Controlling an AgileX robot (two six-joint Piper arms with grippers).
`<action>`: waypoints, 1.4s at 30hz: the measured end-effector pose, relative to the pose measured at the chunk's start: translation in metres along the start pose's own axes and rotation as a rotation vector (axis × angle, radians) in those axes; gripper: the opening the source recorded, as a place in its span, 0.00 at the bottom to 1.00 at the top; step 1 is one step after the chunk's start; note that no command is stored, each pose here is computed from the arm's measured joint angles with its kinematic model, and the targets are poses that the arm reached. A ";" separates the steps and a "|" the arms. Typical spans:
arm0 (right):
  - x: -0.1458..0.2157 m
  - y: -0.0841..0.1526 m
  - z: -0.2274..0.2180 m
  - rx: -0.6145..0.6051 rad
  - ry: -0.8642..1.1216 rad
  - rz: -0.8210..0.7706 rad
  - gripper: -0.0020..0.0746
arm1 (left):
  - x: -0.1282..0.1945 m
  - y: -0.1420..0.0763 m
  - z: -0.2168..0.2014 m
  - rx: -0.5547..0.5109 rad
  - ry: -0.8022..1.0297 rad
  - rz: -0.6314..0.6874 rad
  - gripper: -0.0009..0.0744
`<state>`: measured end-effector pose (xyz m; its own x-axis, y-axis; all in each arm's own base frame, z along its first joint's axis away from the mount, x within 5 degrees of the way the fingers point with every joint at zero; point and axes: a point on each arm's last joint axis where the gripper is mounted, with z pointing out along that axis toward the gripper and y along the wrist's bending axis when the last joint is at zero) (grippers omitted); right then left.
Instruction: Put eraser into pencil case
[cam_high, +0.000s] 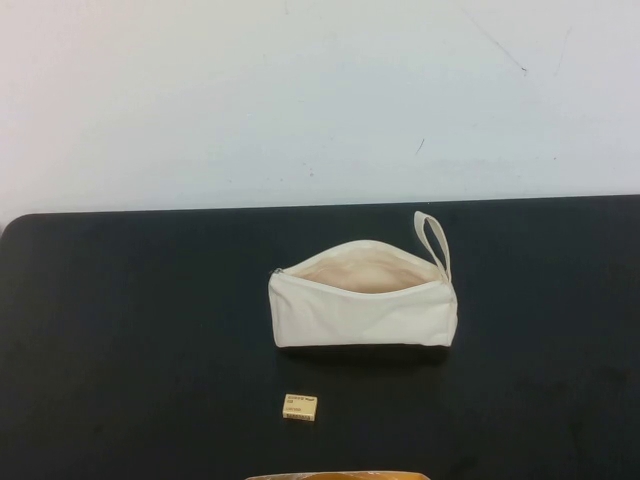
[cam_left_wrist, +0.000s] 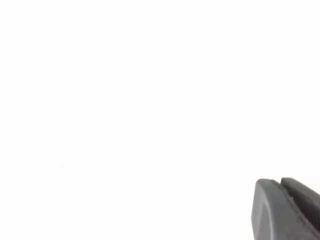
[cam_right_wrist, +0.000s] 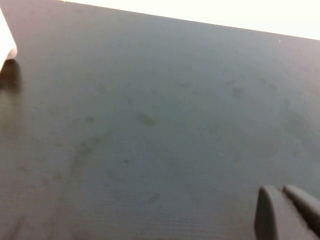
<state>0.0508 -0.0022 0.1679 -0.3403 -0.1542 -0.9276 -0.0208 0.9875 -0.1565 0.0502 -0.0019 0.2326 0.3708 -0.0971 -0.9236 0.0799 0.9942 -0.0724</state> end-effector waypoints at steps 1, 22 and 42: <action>0.000 0.000 0.000 0.000 0.000 0.000 0.02 | -0.003 0.000 0.000 0.000 -0.033 0.000 0.01; 0.000 0.000 0.000 0.000 0.000 0.000 0.02 | -0.110 -0.013 0.057 0.009 0.659 0.015 0.01; 0.000 0.000 0.000 0.000 0.000 0.000 0.02 | 0.003 -0.064 0.196 0.356 1.348 -0.038 0.01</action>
<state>0.0508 -0.0022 0.1679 -0.3403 -0.1542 -0.9276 -0.0208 0.9875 -0.1565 0.2274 -0.0750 0.3076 -0.7868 0.1982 -0.5845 0.3733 0.9070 -0.1950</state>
